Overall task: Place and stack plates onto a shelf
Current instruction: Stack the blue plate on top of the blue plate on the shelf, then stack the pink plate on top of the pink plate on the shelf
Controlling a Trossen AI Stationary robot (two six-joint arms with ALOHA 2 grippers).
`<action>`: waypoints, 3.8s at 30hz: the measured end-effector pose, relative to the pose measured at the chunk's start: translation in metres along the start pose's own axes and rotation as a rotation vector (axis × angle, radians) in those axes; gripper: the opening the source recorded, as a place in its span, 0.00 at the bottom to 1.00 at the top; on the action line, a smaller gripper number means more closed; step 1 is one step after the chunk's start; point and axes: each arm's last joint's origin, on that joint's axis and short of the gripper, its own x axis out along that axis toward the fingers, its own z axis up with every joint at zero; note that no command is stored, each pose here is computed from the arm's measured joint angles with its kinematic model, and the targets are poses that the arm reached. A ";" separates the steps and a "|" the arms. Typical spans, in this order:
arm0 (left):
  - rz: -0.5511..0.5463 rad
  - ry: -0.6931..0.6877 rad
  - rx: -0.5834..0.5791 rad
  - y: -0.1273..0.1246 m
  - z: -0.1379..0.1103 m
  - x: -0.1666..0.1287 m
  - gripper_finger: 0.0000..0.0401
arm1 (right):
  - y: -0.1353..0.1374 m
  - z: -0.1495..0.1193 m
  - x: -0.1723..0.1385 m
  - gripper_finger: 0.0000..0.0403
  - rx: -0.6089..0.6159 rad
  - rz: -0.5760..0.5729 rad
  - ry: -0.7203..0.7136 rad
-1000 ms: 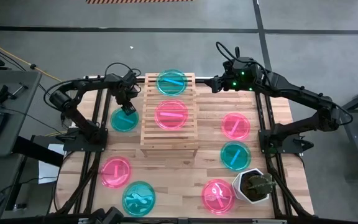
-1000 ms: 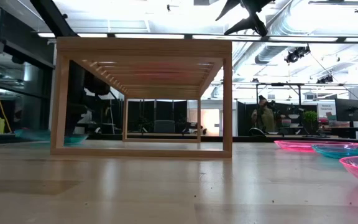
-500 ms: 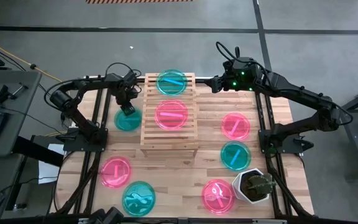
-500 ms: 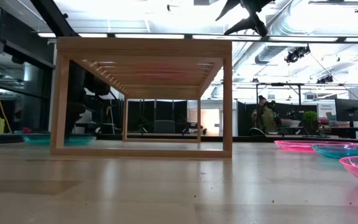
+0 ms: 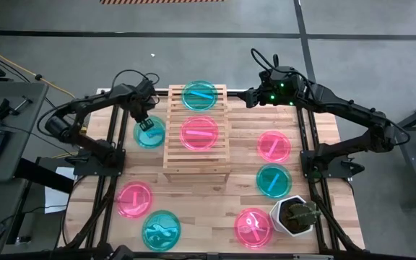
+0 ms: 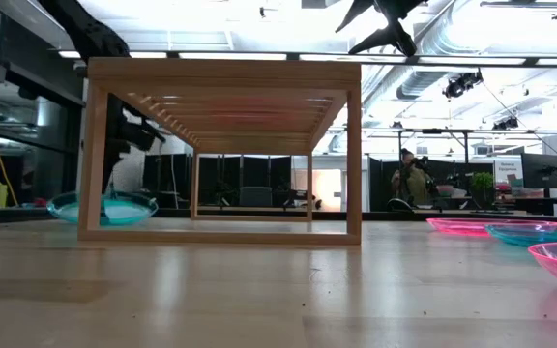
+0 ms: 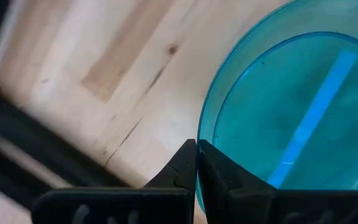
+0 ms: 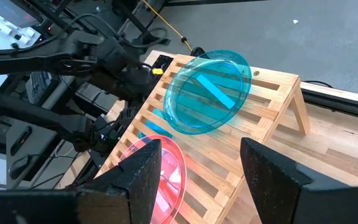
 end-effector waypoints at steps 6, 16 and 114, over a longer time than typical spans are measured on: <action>0.085 -0.045 -0.083 0.002 -0.013 -0.026 0.00 | 0.000 0.000 0.000 0.51 0.000 0.000 0.000; 0.148 -0.238 -0.272 0.012 -0.007 -0.079 0.00 | 0.000 0.000 0.000 0.51 -0.009 0.000 0.000; -0.143 -0.790 -0.442 -0.061 0.097 -0.185 0.35 | -0.001 -0.001 0.000 0.51 -0.106 -0.008 0.010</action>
